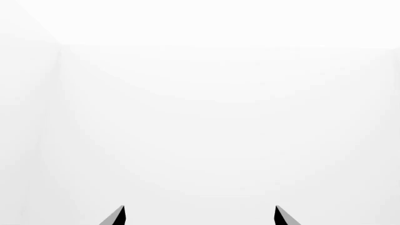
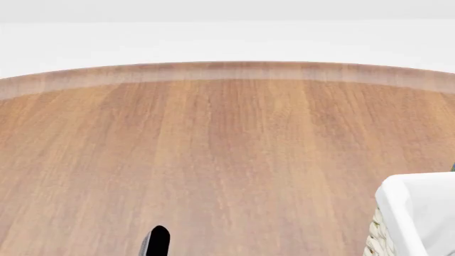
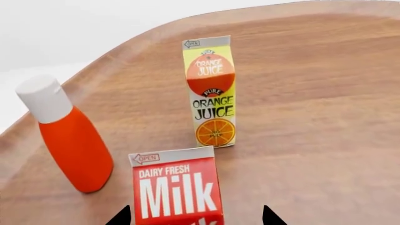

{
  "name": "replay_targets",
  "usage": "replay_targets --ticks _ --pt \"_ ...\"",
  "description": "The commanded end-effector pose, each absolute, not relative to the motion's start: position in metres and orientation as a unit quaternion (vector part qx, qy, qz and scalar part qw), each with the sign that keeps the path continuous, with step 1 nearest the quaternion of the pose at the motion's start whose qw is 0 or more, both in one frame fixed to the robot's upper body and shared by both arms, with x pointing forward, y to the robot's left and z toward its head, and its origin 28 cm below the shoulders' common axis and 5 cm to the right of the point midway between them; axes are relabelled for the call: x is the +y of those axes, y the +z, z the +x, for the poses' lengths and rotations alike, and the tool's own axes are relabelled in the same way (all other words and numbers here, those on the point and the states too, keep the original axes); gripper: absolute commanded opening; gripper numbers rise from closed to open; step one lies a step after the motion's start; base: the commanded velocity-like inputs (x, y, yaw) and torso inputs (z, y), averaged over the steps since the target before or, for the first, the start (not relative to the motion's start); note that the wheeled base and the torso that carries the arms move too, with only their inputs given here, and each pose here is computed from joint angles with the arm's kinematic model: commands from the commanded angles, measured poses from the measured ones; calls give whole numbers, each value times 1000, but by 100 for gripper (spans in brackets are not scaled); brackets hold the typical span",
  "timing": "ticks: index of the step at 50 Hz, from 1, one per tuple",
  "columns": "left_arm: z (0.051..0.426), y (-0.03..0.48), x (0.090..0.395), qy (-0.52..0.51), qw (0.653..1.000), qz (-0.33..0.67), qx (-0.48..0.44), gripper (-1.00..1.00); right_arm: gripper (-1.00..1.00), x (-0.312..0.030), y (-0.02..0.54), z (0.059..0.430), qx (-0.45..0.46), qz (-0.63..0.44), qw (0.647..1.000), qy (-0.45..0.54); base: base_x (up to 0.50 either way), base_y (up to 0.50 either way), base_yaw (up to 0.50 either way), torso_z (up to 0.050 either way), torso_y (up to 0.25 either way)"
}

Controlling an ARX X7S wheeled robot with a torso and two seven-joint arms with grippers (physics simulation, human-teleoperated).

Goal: Pick the milk and place it in the basket.

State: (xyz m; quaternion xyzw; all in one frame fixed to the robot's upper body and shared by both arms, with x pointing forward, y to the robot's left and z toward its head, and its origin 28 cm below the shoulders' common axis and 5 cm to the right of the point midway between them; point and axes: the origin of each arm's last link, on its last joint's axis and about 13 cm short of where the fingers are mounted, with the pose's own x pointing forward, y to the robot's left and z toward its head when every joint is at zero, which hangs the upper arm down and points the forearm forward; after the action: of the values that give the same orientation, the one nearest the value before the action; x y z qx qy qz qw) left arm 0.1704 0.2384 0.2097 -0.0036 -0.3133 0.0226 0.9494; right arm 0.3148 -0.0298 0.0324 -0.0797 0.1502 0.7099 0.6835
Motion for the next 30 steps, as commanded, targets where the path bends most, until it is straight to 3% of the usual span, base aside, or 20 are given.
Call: replay_targets --ticks 1,23,24,30 --pt "170 209 239 23 950 -4 -313 100 100 -22 25 317 159 -80 672 719 0 0 0 0 0" --pt "170 208 240 25 950 -5 -312 100 100 -13 23 323 157 -84 658 731 0 0 0 0 0" --pt "170 208 240 25 950 -4 -313 100 -100 -13 24 323 156 -82 659 731 0 0 0 0 0" --pt "170 209 240 25 949 -4 -313 100 -100 -14 23 322 156 -82 660 731 0 0 0 0 0"
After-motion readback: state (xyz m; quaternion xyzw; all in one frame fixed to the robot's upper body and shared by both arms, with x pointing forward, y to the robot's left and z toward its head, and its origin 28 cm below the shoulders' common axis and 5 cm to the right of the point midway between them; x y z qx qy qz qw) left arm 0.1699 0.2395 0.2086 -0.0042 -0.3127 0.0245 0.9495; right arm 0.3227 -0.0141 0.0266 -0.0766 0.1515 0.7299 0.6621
